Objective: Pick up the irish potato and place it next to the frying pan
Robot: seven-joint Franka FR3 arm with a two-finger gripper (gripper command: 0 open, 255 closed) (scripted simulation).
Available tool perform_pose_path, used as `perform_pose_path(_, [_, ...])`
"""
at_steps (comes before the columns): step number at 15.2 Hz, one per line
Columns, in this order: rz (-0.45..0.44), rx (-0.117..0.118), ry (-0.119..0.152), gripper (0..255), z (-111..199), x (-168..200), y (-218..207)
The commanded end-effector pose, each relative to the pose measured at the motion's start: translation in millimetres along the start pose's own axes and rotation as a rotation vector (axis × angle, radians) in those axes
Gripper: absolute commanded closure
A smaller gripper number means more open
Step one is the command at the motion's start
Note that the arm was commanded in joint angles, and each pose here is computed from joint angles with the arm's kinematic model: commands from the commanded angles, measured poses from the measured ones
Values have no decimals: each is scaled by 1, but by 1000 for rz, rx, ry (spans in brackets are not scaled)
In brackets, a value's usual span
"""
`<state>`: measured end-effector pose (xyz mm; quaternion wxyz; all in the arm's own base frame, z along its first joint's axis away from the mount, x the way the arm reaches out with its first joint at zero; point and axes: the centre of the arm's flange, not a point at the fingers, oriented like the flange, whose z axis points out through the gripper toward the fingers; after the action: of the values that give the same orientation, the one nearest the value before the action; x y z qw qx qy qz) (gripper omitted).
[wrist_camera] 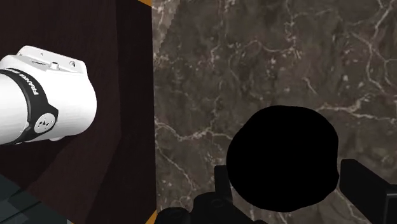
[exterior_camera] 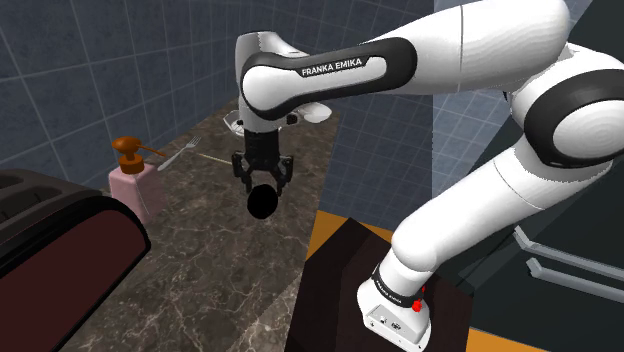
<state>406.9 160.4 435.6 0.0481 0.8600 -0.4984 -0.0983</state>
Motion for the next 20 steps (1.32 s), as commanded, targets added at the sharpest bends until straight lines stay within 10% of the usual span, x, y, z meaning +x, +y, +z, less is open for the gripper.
perform_pose_path(1, [0,0,0,255,-11,-1,2])
perform_pose_path(5, [0,0,0,255,-27,-3,5])
perform_pose_path(20, [0,0,0,255,-50,193,19])
